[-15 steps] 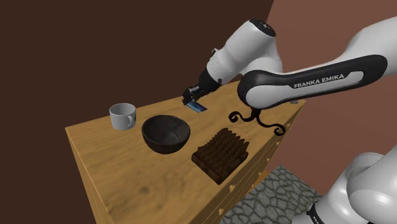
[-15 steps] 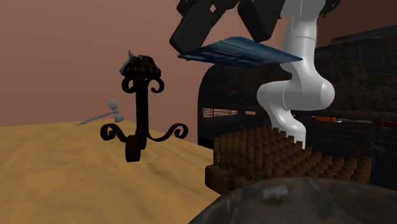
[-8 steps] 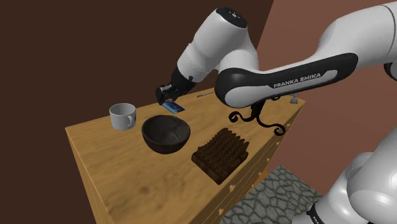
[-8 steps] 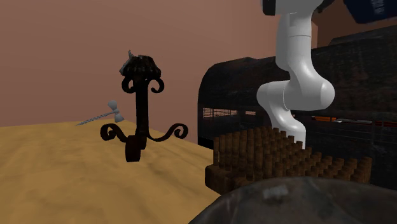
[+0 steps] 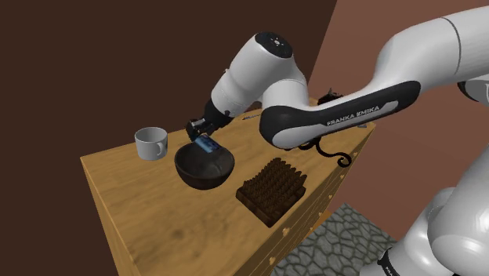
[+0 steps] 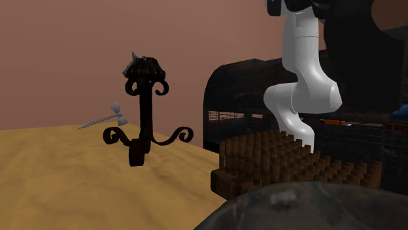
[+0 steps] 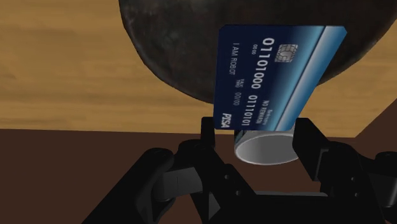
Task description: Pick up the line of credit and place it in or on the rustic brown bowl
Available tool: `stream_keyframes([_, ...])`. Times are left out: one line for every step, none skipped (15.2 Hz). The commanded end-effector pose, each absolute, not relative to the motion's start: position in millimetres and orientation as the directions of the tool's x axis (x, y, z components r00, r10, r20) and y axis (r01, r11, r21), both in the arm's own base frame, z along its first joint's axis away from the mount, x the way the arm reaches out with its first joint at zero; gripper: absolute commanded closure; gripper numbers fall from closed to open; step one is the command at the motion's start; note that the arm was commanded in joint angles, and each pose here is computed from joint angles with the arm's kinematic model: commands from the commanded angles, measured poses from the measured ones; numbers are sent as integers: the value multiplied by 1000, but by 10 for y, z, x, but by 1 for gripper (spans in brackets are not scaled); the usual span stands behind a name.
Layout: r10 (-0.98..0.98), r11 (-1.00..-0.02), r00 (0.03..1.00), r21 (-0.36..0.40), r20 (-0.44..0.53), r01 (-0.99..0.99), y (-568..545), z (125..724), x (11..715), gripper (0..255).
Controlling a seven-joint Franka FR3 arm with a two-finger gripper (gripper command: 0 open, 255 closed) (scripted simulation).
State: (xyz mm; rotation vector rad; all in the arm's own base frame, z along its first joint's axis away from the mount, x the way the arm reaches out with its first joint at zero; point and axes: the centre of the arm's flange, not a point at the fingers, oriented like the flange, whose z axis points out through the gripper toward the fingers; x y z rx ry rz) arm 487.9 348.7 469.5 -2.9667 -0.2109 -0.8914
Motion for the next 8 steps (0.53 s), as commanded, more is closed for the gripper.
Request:
stream_keyframes([119,-990,826,4,551,140,3483,4586,4878,255])
stream_keyframes([119,-990,826,4,551,140,3483,4533,4878,255])
stream_keyframes([119,-990,826,4,551,140,3483,4480,4878,255])
stream_keyframes([119,-990,826,4,551,140,3483,4428,4878,255])
stream_keyframes([119,-990,826,4,551,140,3483,4375,4878,255])
stream_keyframes([119,-990,826,4,551,140,3483,4322,4878,255])
stream_keyframes([119,-990,826,4,551,140,3483,4269,4878,255])
stream_keyframes([119,-990,826,4,551,140,3483,4183,4878,255])
